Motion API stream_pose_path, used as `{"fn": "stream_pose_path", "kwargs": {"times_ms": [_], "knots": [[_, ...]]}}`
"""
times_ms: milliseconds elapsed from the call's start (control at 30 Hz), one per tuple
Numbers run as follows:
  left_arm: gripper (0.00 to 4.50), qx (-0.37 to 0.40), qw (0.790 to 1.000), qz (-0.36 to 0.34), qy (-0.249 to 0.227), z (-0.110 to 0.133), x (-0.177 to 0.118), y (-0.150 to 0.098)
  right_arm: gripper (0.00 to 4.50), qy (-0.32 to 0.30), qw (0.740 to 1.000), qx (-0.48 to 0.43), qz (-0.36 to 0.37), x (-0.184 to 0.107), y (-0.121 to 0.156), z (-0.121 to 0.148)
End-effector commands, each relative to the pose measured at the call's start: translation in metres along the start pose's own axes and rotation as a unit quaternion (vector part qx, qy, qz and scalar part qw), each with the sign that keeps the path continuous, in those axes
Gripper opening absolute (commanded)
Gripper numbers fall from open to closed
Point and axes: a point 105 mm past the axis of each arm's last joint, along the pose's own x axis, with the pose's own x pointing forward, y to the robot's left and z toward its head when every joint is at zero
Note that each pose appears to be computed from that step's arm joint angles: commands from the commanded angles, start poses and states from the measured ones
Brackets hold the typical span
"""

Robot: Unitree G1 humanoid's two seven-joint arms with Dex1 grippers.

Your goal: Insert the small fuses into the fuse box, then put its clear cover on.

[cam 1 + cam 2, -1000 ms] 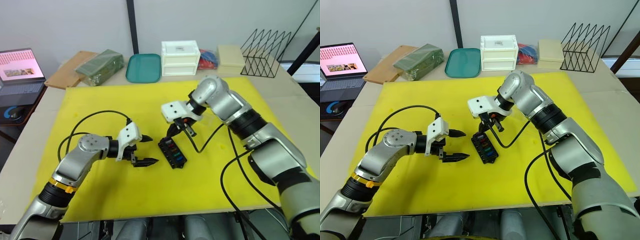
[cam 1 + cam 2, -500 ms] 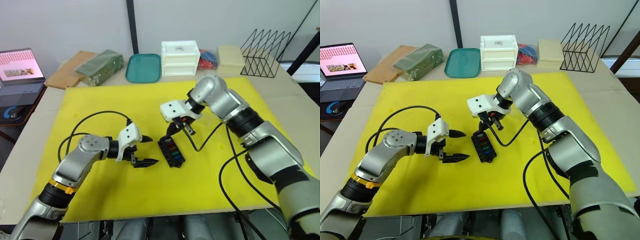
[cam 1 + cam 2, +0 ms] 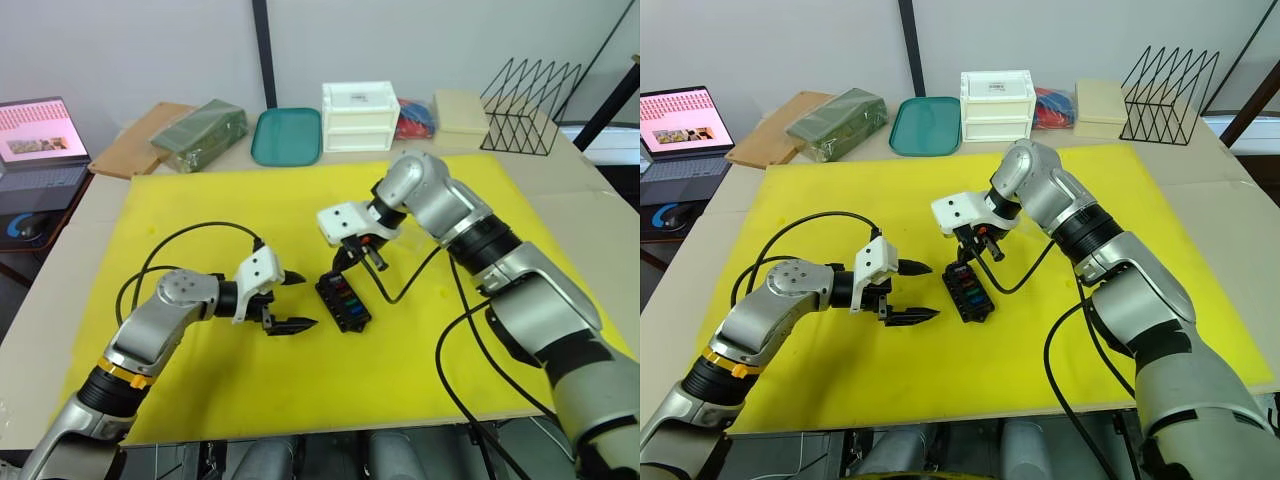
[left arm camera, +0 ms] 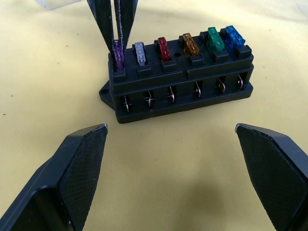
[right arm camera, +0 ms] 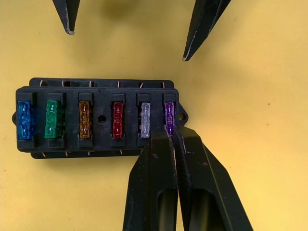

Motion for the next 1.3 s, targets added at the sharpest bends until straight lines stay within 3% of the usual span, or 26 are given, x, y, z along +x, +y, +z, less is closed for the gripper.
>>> {"fn": "stream_pose_path", "kwargs": {"times_ms": [33,933,1033,1300], "knots": [[4.48,0.021,1.0,0.006,-0.012,0.0096,-0.0028,-0.0005,0.0,-0.003,1.0,-0.007,0.009,0.0016,0.0019,0.0083],[4.48,0.021,1.0,0.004,-0.01,0.0086,-0.002,0.0002,0.0,-0.004,1.0,-0.015,-0.001,-0.0054,-0.0004,0.0141],[4.5,0.022,1.0,0.005,-0.01,0.0088,-0.0019,0.0006,0.69,-0.002,1.0,-0.013,0.001,-0.0035,0.0001,0.0126],[4.5,0.021,1.0,0.007,-0.009,0.008,-0.003,0.0003,0.69,-0.009,1.0,-0.014,-0.006,-0.0084,-0.0014,0.0162]]}}
